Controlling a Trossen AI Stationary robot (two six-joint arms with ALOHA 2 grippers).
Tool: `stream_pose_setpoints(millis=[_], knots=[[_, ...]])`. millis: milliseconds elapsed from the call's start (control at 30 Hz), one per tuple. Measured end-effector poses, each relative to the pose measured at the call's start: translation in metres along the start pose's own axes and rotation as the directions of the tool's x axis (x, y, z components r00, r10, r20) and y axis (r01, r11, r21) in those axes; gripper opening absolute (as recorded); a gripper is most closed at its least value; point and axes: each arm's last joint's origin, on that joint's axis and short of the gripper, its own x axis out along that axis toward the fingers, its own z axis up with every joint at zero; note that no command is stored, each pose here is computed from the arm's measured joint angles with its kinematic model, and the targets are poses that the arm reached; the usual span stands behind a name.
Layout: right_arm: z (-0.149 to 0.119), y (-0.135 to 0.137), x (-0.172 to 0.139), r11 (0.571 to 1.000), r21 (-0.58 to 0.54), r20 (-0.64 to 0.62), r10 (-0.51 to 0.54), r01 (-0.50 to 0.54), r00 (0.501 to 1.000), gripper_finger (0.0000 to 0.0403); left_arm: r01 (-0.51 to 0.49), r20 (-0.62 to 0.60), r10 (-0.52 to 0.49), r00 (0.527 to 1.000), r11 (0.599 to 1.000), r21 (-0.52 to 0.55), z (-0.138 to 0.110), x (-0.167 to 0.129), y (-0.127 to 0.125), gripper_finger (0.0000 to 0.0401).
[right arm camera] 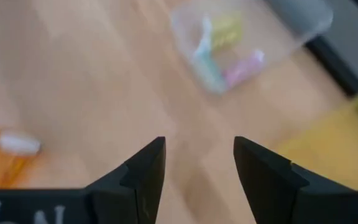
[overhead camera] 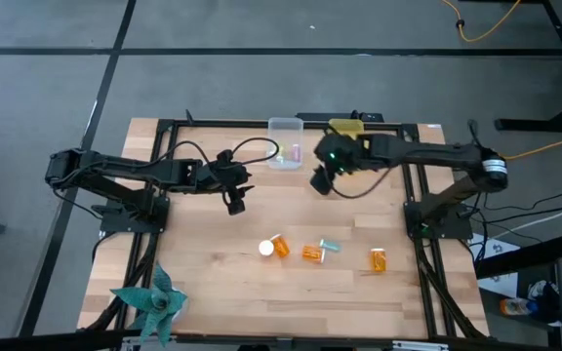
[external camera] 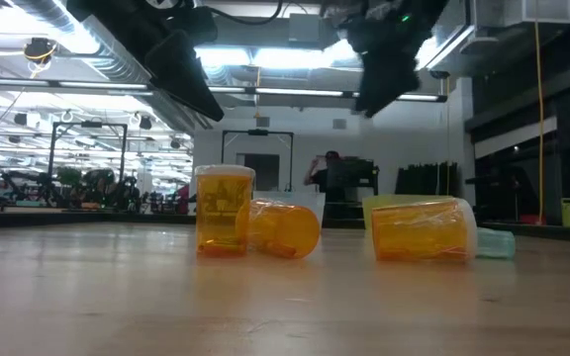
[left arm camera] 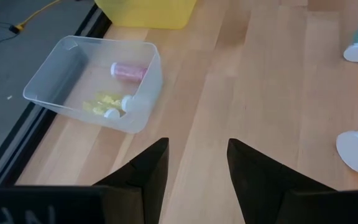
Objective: Pick and place medicine bottles into bin by pill shape (circle, oval)
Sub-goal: Put the small blue pill bottle into the transparent bin
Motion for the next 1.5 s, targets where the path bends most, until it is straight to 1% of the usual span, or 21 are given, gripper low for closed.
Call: stream_pose_setpoints(millis=[167,300,533,600,733,867,933,1267,1500], knots=[[-0.028,0.015,-0.021,1.0,-0.015,-0.141,-0.01,0.008,0.99,0.0192,-0.004,0.0,0.004,1.0,1.0,0.0,0.0,0.0,0.0,0.0157],[-0.047,0.028,-0.028,0.999,-0.04,-0.239,-0.036,0.027,0.97,0.0192,-0.004,0.0,0.004,1.0,1.0,0.0,0.0,0.0,0.0,0.0157],[-0.083,0.052,-0.019,0.998,-0.06,-0.31,-0.035,0.018,0.95,0.0192,-0.005,0.001,0.005,1.0,1.0,0.0,0.0,0.0,0.0,0.0157],[-0.095,0.057,-0.013,0.999,-0.046,-0.34,-0.015,-0.001,0.94,0.0192,-0.005,0.0,0.005,1.0,1.0,0.0,0.0,0.0,0.0,0.0157],[-0.115,0.064,0.0,0.998,0.03,-0.387,0.059,-0.051,0.92,0.0192,-0.005,0.001,0.005,1.0,1.0,0.0,0.0,0.0,0.0,0.0157],[-0.129,0.069,0.012,0.993,0.081,-0.388,0.107,-0.082,0.915,0.0192,-0.005,0.001,0.005,1.0,1.0,0.0,0.0,0.0,0.0,0.0157],[-0.134,0.071,0.016,0.992,0.079,-0.381,0.118,-0.095,0.917,0.0192,-0.005,0.001,0.005,1.0,1.0,0.0,0.0,0.0,0.0,0.0157],[-0.144,0.081,0.03,0.967,0.102,-0.313,0.254,-0.234,0.915,0.0192,-0.005,0.001,0.005,1.0,1.0,-0.001,0.0,0.0,0.0,0.0157],[-0.154,0.079,0.042,0.957,0.108,-0.277,0.288,-0.268,0.917,0.0192,-0.005,0.001,0.005,1.0,1.0,-0.001,0.0,0.0,0.0,0.0157]])
